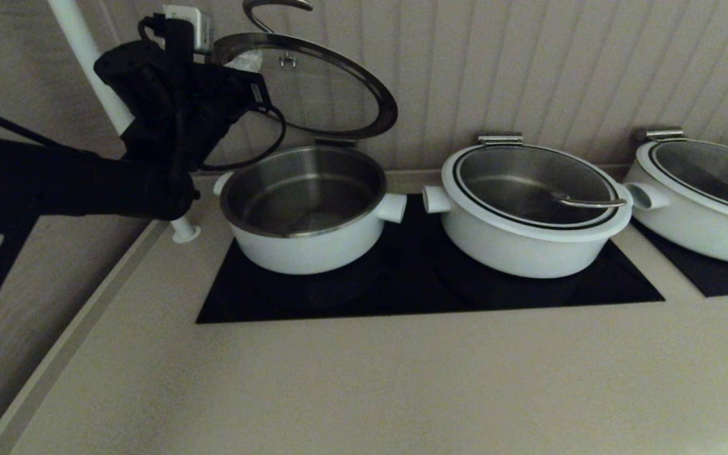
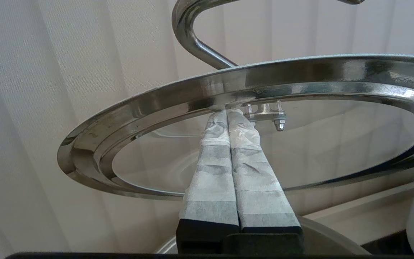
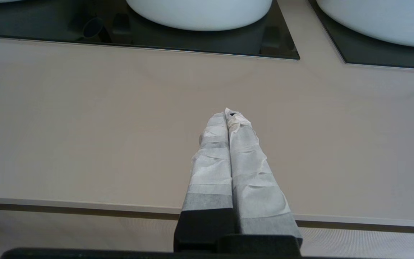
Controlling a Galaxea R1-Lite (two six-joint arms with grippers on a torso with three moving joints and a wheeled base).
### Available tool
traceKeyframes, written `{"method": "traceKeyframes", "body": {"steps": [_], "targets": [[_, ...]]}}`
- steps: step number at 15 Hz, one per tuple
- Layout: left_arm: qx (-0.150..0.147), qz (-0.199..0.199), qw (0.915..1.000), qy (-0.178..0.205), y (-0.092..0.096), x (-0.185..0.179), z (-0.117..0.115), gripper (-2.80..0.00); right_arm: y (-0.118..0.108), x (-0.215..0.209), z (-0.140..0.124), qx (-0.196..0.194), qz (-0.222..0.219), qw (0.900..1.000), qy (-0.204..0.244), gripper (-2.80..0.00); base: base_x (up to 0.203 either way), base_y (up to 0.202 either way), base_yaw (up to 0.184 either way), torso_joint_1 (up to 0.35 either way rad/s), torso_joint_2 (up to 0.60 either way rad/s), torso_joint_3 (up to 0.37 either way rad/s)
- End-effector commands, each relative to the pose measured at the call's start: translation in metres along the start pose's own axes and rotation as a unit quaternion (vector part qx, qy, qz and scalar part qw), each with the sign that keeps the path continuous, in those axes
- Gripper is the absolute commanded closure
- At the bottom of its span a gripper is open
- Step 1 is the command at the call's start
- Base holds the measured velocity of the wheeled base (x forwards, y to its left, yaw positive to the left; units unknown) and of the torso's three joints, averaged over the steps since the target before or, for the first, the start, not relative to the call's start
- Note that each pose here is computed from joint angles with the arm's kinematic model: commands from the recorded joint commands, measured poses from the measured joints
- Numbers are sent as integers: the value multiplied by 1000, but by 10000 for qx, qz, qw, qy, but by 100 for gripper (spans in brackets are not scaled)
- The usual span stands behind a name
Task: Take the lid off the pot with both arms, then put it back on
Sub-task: Open the pot lid completely
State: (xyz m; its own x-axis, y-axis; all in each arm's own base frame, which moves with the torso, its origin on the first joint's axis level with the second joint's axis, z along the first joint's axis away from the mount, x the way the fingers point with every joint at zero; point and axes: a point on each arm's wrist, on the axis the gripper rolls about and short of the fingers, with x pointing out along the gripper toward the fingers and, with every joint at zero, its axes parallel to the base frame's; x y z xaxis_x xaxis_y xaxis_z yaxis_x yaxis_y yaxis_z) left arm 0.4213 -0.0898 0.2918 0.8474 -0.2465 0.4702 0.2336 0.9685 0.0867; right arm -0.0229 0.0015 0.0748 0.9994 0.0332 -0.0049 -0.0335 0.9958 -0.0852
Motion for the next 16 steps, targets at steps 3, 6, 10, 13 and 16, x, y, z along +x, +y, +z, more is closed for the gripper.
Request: {"method": "traceKeyframes", "body": {"steps": [3,6,10,13,16], "targets": [[-2,2,10000,67,0,-9,7,0,0,0,0,-2,3,10000,6,0,0,0,0,0,0,0],[-17,-2,9997,225,0,-21,9,0,0,0,0,-2,3,10000,6,0,0,0,0,0,0,0],[-26,-2,9994,345,-1,-31,12,0,0,0,0,-2,3,10000,6,0,0,0,0,0,0,0],[-27,-6,9991,418,-1,-40,17,0,0,0,0,-2,3,10000,6,0,0,0,0,0,0,0],[-15,-15,9986,532,-2,-52,21,0,0,0,0,-2,3,10000,6,0,0,0,0,0,0,0]]}}
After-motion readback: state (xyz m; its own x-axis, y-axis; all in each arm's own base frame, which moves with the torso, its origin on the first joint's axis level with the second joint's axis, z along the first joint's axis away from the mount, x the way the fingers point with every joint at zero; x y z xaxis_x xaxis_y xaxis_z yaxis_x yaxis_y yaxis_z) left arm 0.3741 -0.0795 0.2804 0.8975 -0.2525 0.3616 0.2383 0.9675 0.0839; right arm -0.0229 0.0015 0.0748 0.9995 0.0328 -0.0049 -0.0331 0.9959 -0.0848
